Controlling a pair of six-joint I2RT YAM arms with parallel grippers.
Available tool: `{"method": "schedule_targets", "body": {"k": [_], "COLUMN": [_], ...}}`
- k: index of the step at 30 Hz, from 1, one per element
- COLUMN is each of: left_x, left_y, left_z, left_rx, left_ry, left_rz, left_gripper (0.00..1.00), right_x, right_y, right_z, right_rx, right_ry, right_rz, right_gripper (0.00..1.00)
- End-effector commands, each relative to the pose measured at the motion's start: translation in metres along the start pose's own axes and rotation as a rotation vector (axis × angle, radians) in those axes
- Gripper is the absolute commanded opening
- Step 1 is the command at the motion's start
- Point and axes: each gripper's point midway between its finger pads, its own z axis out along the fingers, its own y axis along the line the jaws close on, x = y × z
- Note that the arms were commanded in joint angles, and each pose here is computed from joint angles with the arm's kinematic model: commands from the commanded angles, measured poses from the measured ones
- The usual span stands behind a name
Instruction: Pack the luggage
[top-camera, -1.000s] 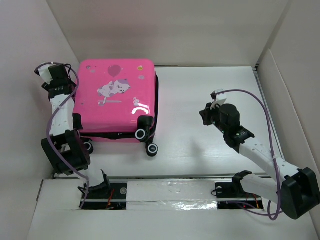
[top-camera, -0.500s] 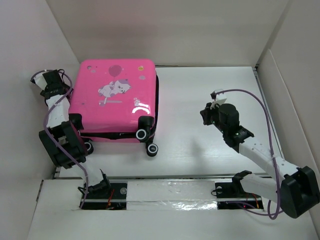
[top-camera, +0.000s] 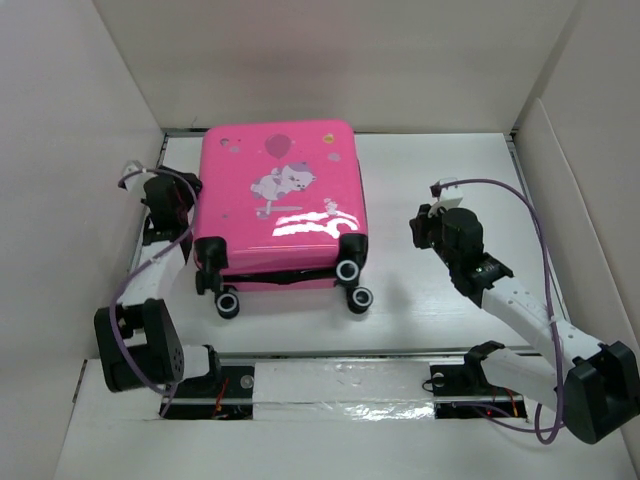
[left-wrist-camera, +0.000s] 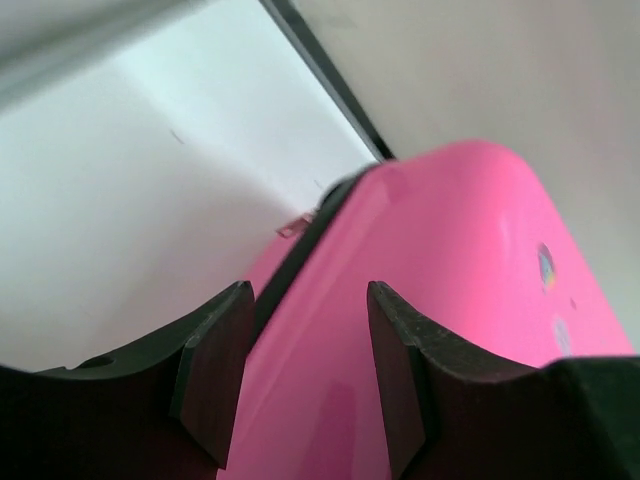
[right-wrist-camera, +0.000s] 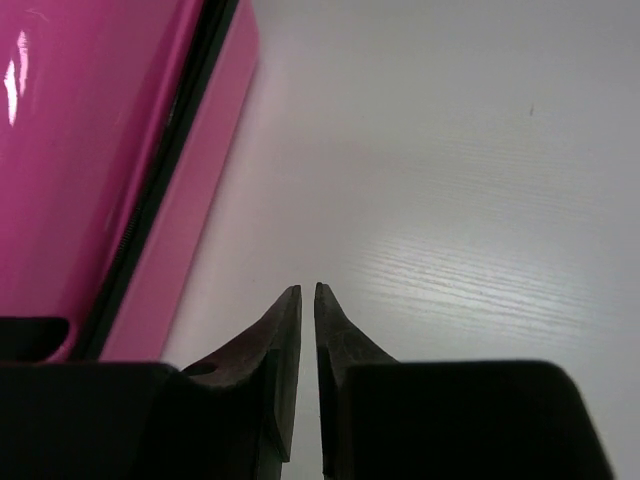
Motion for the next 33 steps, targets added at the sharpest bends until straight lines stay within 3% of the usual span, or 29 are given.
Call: {"method": "schedule_targets", "body": {"k": [1,7,15,21,25,29,32,33], "left_x": [0.146,0.177,0.203,0.220,0.238,0.261,0.277,0.281], "left_y": [0.030,0.030,0.042,0.038,0.024,0.008,-0.001,-0.004], "left_z": [-0.062,-0.115,-0.146,-0.146,-0.162,-0.188,-0.208,-0.215], "left_rx": [0.029,0.157,0.247,0.297,0.381,0.437,0.464,0.480], "left_ry": [0.468,0.488,0.498,0.534,0.571,0.560,0.568,0.577], "left_rz": [0.021,0.031,0.071,0.130,0.188,0.318,0.369,0.371], "left_gripper": [0.46,0.46,0.45,0.40,0.38,0.37,0.37,0.36], "right_x": [-0.025,-0.018,-0.008,0.014,0.048,0.021,0.010,-0.016], "right_y": [-0.013,-0.044,-0.087,-0.090,-0.056,0.015,0.059,0.074], "right_z": [-0.003,0.005,0.067,0.128,0.177,0.225,0.239,0.252], "right_rx": [0.064,0.178,0.299,0.271,0.114,-0.163,-0.275,-0.309], "right_ry": [-0.057,-0.029,0.117,0.273,0.396,0.361,0.391,0.342], "right_rz": [0.008,0.035,0.090,0.119,0.100,0.086,0.030,0.009], "right_gripper": [0.21,0.42,0.44,0.45,0.47,0.47,0.47,0.47]}}
